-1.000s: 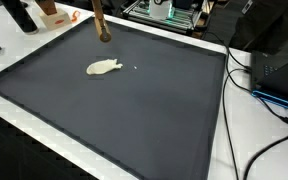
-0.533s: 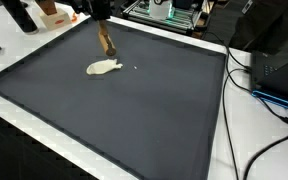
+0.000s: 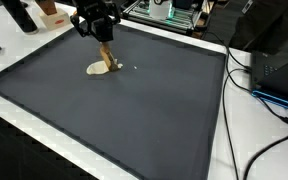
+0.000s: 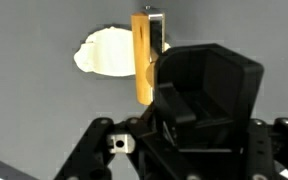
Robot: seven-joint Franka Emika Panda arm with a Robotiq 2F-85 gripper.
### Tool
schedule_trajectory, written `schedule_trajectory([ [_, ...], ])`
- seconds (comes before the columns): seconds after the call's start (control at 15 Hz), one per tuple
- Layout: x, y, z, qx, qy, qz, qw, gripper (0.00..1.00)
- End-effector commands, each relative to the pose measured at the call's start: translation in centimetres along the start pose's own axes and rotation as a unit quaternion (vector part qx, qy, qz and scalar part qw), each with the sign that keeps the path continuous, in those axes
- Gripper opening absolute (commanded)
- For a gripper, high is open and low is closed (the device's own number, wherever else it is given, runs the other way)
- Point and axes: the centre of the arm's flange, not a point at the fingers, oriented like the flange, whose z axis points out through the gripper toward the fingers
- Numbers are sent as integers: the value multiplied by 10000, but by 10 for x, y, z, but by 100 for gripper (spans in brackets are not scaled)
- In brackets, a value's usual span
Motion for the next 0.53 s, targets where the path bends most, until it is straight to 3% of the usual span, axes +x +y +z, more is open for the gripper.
schedule_trajectory([
  [0.0, 1, 7, 11, 6, 74, -172, 9998, 23],
  [0.27, 3, 10, 17, 147, 15, -208, 9997, 23],
  [0.47, 4, 10, 18, -11, -20, -211, 9998, 23],
])
